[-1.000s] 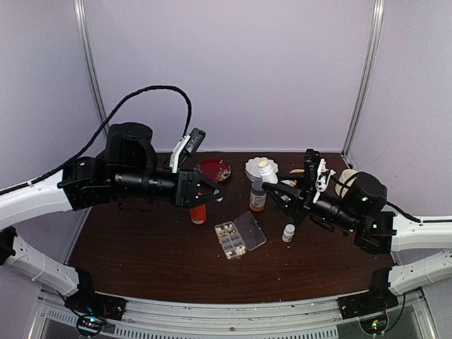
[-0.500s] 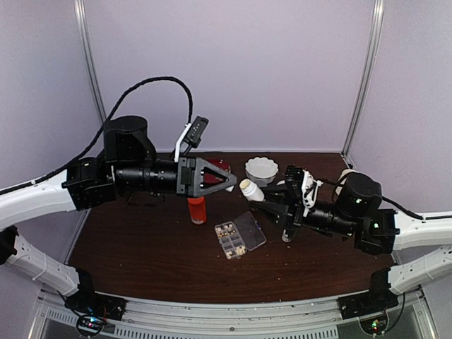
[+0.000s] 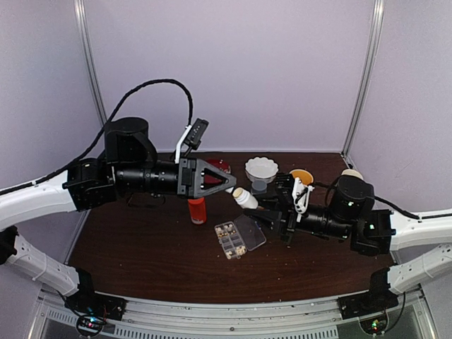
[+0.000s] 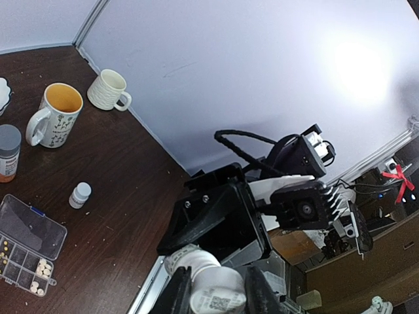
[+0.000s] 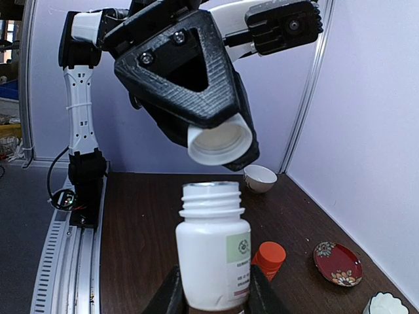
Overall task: Sort the pills into containers
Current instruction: Place the lid of the pill bottle on the pill bottle.
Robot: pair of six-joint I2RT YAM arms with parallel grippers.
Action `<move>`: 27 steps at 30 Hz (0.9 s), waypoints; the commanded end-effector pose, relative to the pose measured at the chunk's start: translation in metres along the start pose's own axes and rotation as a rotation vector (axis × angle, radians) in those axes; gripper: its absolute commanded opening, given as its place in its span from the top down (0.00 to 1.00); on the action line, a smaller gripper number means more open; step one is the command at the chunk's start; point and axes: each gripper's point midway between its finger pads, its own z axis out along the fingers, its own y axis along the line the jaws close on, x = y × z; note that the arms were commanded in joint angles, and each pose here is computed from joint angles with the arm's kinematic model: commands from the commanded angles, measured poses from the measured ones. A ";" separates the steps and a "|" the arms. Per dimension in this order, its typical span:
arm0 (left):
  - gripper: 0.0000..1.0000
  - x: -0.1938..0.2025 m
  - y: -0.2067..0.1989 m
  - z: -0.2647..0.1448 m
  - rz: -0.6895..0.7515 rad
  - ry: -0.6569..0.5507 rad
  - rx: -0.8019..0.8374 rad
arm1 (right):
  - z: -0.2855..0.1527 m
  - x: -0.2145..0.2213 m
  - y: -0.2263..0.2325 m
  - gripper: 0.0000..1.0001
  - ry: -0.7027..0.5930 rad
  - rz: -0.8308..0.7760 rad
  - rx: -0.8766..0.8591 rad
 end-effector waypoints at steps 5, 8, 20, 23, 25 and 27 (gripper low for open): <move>0.96 0.002 0.009 0.001 -0.002 0.005 -0.031 | 0.001 -0.024 -0.004 1.00 -0.058 0.001 0.012; 0.94 0.006 0.013 0.005 -0.009 0.027 -0.040 | 0.005 -0.022 -0.003 1.00 -0.046 0.003 0.009; 0.89 0.011 0.018 0.012 -0.016 0.058 -0.054 | 0.018 -0.001 -0.003 1.00 0.052 -0.011 0.008; 0.85 0.013 0.021 0.013 -0.025 0.073 -0.063 | 0.020 0.004 -0.006 1.00 0.089 -0.021 0.025; 0.80 0.018 0.027 0.014 -0.037 0.095 -0.092 | 0.021 0.010 -0.011 1.00 0.125 -0.034 0.052; 0.77 0.019 0.032 0.015 -0.051 0.106 -0.120 | 0.022 0.017 -0.011 1.00 0.159 -0.059 0.054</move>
